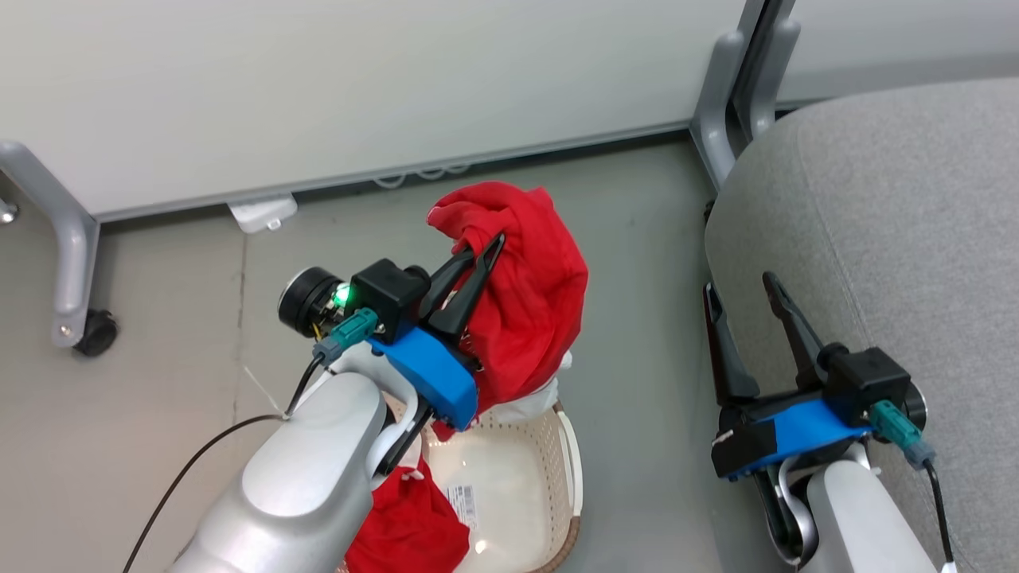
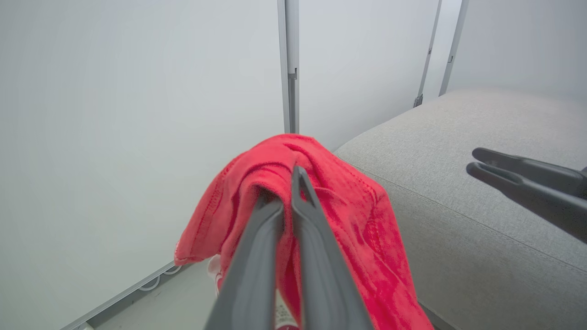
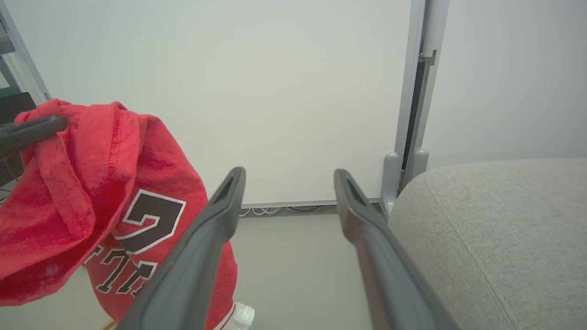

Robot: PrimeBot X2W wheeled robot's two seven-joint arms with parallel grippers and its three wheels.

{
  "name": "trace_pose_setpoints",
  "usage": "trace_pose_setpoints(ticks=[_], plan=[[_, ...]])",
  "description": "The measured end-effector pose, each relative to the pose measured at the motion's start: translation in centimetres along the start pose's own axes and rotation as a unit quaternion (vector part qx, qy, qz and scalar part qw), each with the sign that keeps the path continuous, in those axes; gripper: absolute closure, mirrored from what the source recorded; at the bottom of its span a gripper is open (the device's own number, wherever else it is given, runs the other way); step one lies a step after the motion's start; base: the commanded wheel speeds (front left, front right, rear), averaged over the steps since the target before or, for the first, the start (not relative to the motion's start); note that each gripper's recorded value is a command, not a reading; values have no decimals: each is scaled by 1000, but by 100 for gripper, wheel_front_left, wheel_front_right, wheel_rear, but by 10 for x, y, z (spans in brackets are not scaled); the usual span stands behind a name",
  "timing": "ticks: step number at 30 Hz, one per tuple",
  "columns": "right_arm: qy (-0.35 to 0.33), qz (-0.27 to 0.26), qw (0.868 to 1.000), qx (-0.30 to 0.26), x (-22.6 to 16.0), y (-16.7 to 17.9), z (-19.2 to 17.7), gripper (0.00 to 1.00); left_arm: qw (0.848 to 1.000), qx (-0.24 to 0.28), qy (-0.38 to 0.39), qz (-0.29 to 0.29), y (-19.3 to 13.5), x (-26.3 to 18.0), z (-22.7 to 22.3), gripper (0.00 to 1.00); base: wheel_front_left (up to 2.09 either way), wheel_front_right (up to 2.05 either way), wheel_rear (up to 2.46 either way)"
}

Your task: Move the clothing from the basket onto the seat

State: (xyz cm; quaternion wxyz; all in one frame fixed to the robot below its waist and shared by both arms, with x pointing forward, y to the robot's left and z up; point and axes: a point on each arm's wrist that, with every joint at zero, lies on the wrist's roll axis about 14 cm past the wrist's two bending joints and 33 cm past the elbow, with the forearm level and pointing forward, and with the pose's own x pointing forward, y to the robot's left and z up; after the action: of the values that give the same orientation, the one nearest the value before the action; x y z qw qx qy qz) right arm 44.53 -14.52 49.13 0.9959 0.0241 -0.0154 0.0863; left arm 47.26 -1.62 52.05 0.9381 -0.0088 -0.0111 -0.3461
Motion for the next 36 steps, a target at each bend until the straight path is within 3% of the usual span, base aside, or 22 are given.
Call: trace_pose_setpoints(ticks=[7,16,25,36], plan=[[-12,6,1000,1,-16,8,12,0,997,29,-69,-5,-11,-1,62,100,0,0,0],[-19,14,1000,0,-33,17,19,0,992,50,-117,-17,-32,-11,106,100,0,0,0],[-23,37,999,-4,-38,33,22,0,990,58,-124,-19,-37,-16,116,100,0,0,0],[-21,118,992,-39,-27,79,22,0,991,57,-120,-20,-36,-15,112,100,0,0,0]])
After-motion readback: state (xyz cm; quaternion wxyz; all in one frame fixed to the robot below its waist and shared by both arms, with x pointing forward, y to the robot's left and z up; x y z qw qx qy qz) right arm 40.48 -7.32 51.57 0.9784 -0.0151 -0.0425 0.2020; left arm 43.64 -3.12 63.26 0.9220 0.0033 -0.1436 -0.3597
